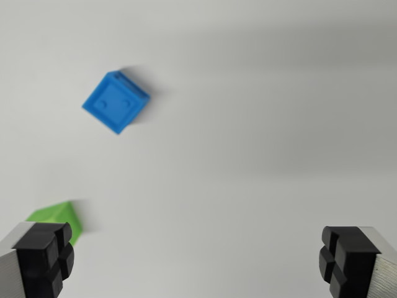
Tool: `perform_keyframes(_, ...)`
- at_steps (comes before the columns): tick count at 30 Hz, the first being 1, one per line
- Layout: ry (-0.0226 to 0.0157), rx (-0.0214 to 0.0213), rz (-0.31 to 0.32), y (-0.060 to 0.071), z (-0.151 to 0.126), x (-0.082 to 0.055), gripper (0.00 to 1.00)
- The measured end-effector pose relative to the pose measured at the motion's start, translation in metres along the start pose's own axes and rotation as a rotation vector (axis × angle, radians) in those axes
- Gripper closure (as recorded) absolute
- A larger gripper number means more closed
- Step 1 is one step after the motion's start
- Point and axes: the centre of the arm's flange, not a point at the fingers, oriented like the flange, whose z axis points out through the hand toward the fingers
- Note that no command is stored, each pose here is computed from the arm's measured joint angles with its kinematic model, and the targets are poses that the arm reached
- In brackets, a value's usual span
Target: Stack cube
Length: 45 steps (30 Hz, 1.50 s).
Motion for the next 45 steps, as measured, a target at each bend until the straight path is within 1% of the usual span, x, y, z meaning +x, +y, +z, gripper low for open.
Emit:
perform_keyframes(15, -0.0001, -0.0001, 0.0, 0.0, 0.0, 0.0, 0.0)
perform_keyframes(21, -0.0027, -0.0025, -0.004, 0.0, 0.003, -0.003, 0.0)
perform_keyframes(24, -0.004, -0.0033, -0.007, 0.0, 0.005, -0.005, 0.0)
perform_keyframes(28, -0.004, -0.0026, -0.012, 0.0, 0.007, -0.009, 0.0)
perform_keyframes(31, -0.0048, -0.0029, -0.016, 0.0, 0.009, -0.013, 0.0)
perform_keyframes(34, -0.0044, -0.0018, -0.022, 0.0, 0.012, -0.017, 0.0)
perform_keyframes(36, -0.0049, -0.0019, -0.026, 0.0, 0.014, -0.02, 0.0)
perform_keyframes(40, -0.0051, -0.0012, -0.034, 0.0, 0.018, -0.027, 0.0)
perform_keyframes(42, -0.006, -0.0017, -0.038, 0.0, 0.021, -0.031, 0.0)
perform_keyframes(45, -0.0058, -0.0009, -0.045, -0.001, 0.024, -0.036, 0.0)
